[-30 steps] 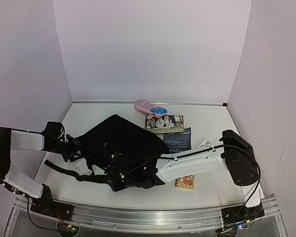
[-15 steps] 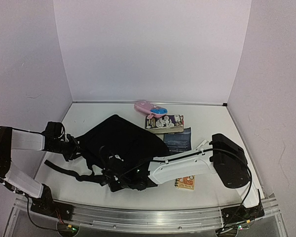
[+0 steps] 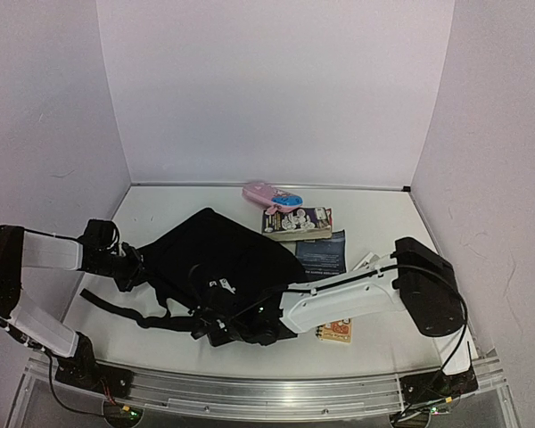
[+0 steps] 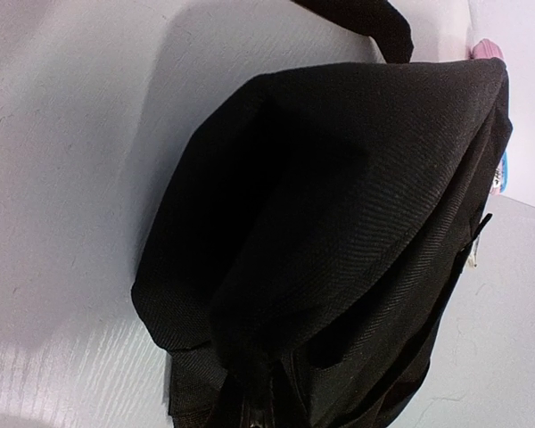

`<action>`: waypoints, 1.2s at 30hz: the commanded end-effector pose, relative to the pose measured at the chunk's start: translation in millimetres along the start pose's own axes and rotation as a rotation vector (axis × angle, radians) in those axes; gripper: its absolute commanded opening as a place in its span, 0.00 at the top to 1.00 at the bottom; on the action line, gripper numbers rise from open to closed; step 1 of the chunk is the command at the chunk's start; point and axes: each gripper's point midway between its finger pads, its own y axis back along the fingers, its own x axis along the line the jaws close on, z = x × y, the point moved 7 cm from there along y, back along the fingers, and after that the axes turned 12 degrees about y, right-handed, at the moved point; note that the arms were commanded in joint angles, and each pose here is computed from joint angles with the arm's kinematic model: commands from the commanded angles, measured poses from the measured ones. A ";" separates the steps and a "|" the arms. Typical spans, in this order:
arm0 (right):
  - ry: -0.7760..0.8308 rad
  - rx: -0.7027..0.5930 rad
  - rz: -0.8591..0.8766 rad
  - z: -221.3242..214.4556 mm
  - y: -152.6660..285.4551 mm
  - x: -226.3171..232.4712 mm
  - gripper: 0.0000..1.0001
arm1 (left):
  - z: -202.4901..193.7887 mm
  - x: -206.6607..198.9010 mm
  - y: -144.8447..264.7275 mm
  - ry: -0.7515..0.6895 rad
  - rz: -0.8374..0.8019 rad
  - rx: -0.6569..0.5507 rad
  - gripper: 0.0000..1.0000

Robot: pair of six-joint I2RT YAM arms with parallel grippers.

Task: Pack the student bag
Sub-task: Unzip the student bag at the center of the board.

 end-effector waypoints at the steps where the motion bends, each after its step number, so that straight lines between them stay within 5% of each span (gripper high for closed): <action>1: -0.070 0.017 0.045 4.3 36.4 -10.5 1.00 | 22.0 -15.2 0.3 -0.038 0.005 -0.100 1.00; 21: -0.302 0.059 0.046 -29.7 81.1 -72.9 1.00 | 67.8 -31.4 1.1 -0.183 0.103 -0.240 0.97; 23: -0.311 0.043 0.096 -23.1 83.6 -75.5 1.00 | 61.2 -36.2 7.0 -0.237 0.135 -0.263 0.84; 27: -0.325 -0.001 0.220 -6.8 86.8 -74.7 1.00 | 31.7 -54.0 15.0 -0.383 0.218 -0.307 0.33; 32: -0.341 -0.014 0.260 1.4 86.7 -82.0 1.00 | -2.5 -73.0 39.8 -0.475 0.268 -0.400 0.09; 36: -0.359 -0.039 0.276 6.1 85.5 -88.1 1.00 | -37.4 -87.6 55.4 -0.580 0.247 -0.409 0.02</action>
